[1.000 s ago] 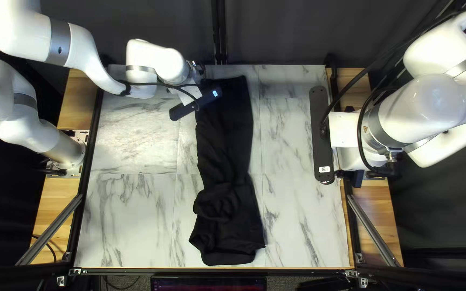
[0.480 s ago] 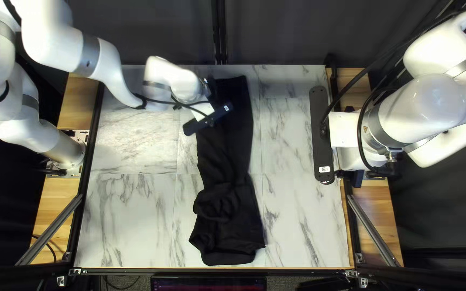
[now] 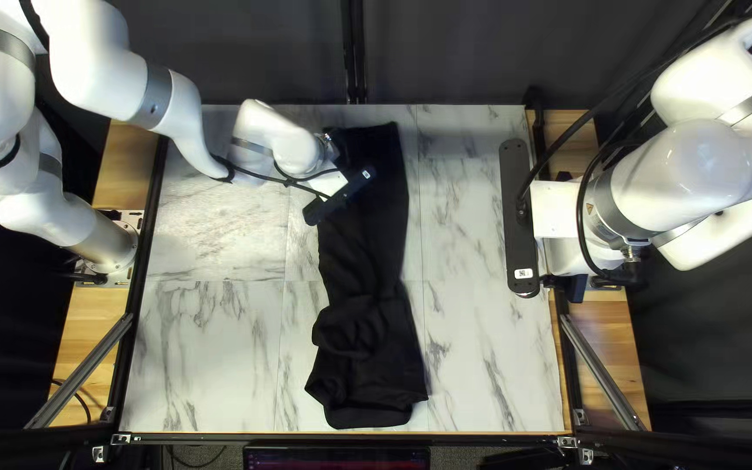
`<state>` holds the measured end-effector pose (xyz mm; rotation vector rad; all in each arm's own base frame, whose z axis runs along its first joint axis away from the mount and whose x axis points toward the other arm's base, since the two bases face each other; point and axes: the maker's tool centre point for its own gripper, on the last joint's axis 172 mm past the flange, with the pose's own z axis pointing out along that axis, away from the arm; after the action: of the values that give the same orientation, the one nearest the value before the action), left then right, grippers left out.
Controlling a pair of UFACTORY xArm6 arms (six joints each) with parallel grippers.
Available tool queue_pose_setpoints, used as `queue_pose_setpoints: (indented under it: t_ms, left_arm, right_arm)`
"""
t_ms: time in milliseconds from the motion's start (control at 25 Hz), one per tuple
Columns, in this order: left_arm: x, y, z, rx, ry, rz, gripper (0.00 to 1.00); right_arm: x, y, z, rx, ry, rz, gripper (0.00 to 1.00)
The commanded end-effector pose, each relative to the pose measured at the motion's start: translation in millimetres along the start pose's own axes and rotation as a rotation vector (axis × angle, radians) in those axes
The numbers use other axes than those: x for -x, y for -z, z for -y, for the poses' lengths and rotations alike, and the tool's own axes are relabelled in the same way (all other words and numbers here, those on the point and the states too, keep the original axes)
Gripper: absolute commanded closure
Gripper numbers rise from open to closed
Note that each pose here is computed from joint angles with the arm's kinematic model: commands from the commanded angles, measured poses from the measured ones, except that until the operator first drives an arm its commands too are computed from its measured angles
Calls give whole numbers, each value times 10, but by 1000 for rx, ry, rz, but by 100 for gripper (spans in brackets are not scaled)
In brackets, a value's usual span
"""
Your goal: Fold t-shirt
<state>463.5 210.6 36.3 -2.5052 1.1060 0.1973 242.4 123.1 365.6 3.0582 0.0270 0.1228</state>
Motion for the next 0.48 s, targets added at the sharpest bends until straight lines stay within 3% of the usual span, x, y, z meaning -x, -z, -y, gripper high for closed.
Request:
queue_pose_setpoints:
  t_ms: [40,80,480]
  left_arm:
    - [14,-66,18,4,7,-7,78]
    - [21,-63,17,5,8,-7,97]
    - [54,12,40,3,3,0,100]
  right_arm:
    - [0,0,0,0,0,0,0]
    - [0,0,0,0,0,0,0]
    - [0,0,0,0,0,0,0]
